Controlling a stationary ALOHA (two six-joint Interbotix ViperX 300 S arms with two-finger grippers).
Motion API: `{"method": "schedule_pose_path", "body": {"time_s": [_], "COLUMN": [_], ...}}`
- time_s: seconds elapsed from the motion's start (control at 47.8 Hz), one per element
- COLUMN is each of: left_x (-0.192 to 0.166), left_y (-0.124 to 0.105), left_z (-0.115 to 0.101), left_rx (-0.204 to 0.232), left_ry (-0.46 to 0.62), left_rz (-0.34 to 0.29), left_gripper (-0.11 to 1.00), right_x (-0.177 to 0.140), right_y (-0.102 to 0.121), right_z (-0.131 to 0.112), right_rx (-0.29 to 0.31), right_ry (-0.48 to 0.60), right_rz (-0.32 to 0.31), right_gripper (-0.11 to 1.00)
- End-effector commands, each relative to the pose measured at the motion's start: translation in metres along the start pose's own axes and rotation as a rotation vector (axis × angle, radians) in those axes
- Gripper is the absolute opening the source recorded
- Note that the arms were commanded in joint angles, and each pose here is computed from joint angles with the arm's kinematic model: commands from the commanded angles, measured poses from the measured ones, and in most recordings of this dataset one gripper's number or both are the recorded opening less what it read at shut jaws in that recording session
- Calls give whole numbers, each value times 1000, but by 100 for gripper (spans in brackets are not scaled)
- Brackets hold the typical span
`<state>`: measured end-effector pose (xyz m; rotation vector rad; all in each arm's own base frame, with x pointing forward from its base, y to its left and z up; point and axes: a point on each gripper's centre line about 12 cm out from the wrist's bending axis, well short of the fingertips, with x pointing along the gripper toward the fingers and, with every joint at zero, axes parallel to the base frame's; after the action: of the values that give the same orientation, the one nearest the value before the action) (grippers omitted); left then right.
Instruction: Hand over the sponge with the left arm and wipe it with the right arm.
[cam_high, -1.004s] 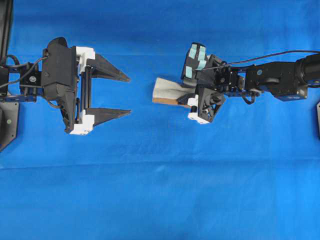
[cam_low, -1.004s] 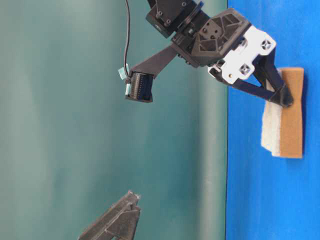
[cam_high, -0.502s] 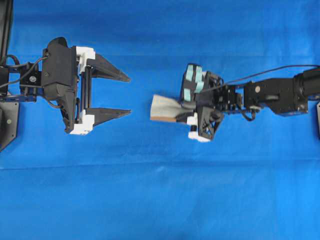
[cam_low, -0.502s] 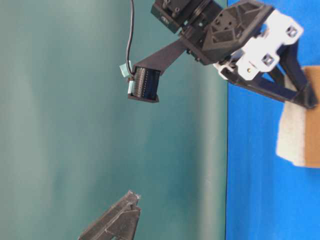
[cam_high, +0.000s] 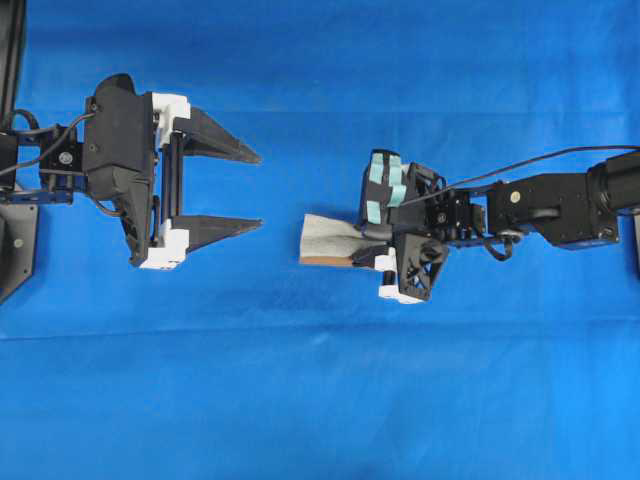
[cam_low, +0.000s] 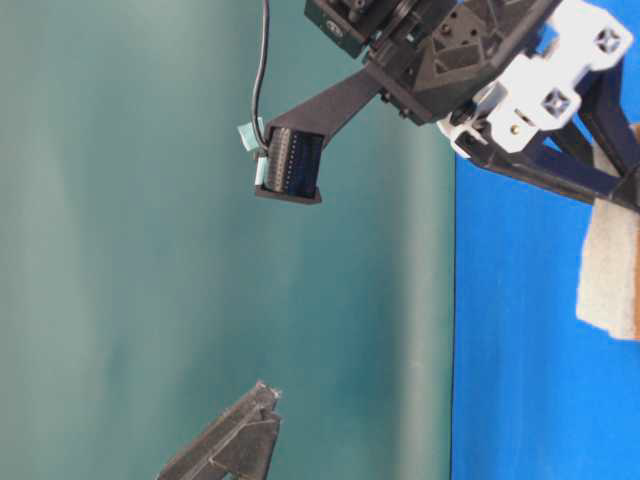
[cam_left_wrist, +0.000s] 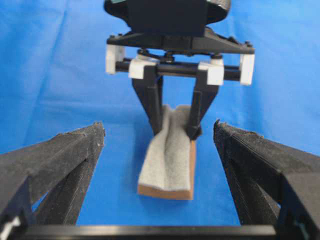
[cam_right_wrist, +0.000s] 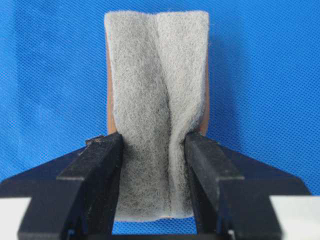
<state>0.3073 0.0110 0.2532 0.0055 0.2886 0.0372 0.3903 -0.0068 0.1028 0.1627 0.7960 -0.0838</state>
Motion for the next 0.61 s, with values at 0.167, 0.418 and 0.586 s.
{"method": "schedule_pose_path", "body": {"time_s": [0.167,0.418,0.586], "left_x": [0,-1,0], "left_y": [1,1,1], "left_z": [7,6,7], "left_rx": [-2,0,3], "left_ry": [-25,-25,-25], "left_rz": [2,2,2], "left_gripper": [88,88,88], "right_x": [-4,-6,-5], "right_y": [-33,-52,-50], "right_z": [13,15,15], "right_rx": [26,33,33], "right_ry": [-30,-34,-34], "right_rz": [-57,-90,-88], "right_gripper": [43,43,43]}}
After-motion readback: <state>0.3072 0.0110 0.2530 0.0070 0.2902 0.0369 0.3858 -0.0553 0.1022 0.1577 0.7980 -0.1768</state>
